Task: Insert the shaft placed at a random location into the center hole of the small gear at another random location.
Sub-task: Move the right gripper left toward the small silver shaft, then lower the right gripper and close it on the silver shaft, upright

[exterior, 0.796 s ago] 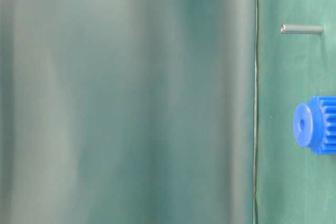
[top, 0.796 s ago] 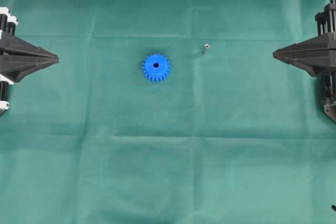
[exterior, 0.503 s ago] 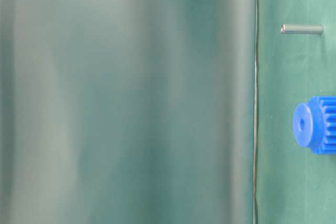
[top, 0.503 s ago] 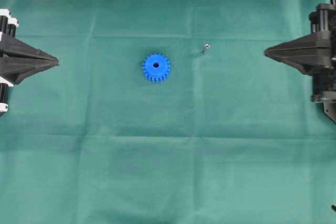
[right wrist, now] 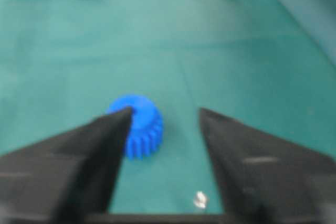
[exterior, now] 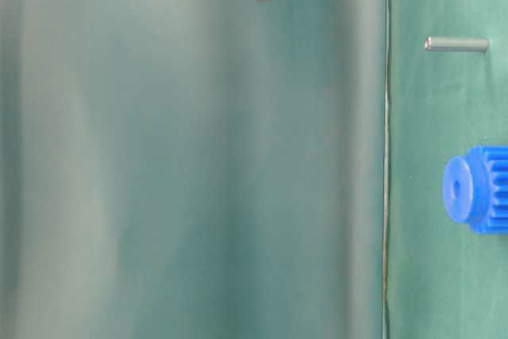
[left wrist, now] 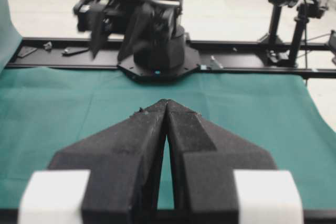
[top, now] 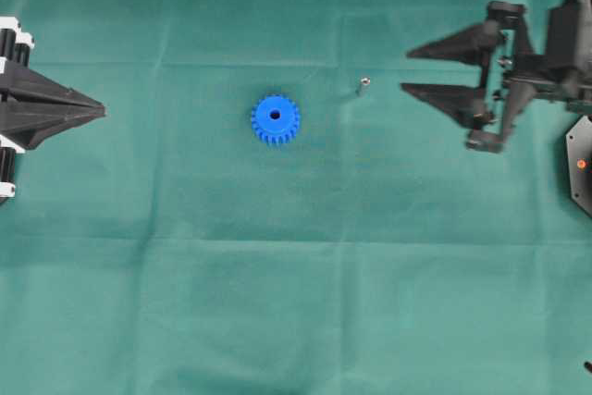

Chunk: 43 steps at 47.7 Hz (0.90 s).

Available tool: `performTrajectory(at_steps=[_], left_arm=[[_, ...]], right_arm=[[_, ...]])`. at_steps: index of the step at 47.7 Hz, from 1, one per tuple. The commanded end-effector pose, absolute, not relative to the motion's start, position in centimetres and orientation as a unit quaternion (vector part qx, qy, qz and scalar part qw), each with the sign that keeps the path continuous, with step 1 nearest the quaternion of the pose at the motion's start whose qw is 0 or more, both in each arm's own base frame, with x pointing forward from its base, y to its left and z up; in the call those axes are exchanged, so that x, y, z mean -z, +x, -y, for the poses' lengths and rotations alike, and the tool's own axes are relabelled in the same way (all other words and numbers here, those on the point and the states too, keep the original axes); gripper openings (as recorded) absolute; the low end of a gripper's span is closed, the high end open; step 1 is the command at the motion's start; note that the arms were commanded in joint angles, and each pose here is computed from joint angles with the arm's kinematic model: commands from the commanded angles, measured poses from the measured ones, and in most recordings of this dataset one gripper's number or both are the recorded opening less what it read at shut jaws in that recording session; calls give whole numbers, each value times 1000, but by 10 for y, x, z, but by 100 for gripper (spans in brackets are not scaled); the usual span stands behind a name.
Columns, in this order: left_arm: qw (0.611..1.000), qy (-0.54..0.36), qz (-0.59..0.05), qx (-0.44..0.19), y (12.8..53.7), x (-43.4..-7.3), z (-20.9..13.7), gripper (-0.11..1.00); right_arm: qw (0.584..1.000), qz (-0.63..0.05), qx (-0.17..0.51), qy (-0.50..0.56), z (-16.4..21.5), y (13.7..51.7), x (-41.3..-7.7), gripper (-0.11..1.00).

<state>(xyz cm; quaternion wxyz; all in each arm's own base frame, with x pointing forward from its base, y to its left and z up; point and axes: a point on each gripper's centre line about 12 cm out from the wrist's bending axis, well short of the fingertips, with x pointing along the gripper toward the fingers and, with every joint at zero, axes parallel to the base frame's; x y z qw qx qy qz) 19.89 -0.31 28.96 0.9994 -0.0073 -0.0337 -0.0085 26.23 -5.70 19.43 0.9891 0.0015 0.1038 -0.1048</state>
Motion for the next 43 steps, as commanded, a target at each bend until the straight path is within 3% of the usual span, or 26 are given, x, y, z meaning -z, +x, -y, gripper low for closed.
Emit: performTrajectory(at_steps=[1,23,43], left_arm=[[999,-6,44,10,202,-298,4,0],[999,-6,32,10,202,-294,3,0],[1000,-6,25,9,202,-292,3,0]], right_arm=[[989,-100,111,-7,64,278,-188,80],[973,-180,144,19,87,304,-110,75],[970,-191,148,22,89,303,-101,72]])
